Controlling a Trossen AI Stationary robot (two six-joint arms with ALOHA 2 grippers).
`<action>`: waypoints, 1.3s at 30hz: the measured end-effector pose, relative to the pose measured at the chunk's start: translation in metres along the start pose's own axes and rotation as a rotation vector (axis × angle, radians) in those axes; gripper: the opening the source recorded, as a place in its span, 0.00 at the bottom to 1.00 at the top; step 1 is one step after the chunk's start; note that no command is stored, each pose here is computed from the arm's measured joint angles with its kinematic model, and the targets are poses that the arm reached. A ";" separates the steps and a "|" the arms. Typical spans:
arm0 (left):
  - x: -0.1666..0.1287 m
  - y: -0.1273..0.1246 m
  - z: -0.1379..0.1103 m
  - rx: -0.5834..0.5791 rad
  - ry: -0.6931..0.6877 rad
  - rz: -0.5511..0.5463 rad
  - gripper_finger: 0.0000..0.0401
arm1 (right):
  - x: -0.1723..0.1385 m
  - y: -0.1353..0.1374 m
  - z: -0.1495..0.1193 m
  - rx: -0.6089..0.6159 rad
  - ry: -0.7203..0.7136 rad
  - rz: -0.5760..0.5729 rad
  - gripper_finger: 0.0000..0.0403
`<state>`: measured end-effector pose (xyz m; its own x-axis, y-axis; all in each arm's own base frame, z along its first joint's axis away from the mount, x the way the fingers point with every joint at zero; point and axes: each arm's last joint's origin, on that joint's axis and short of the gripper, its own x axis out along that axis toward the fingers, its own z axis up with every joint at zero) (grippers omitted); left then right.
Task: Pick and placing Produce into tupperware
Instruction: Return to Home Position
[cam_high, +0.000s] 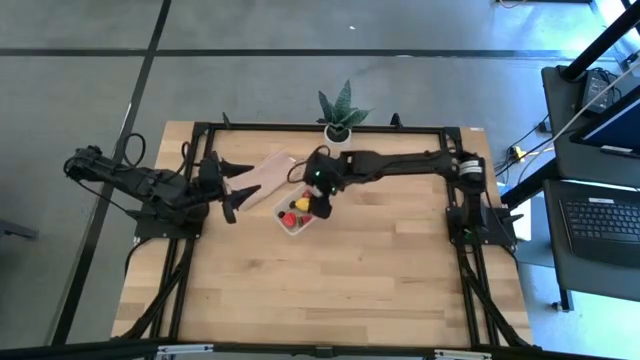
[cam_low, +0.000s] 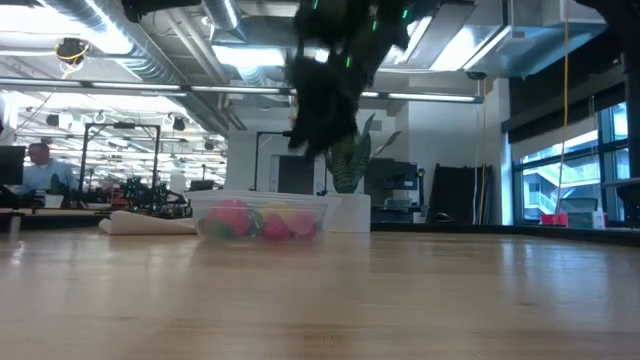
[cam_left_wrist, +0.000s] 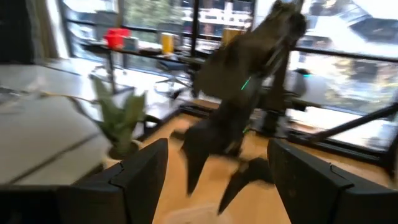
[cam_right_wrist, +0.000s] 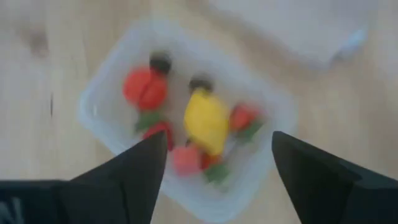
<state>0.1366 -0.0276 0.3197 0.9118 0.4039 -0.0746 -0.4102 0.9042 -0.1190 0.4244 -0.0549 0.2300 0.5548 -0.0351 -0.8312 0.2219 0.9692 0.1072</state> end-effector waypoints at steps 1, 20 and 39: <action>0.000 0.001 0.000 0.016 -0.004 0.024 0.67 | -0.012 0.000 0.006 -0.028 -0.039 -0.018 0.72; 0.021 0.039 0.016 0.176 -0.081 0.174 0.67 | -0.229 -0.042 -0.035 -0.041 -0.503 -0.333 0.74; -0.008 0.089 -0.037 0.086 -0.136 0.434 0.66 | -0.232 -0.063 -0.201 0.114 -0.937 -0.527 0.74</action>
<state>0.0922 0.0449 0.2734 0.6525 0.7571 0.0322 -0.7568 0.6532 -0.0222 0.1210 -0.0588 0.3065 0.7493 -0.6607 -0.0446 0.6587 0.7506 -0.0517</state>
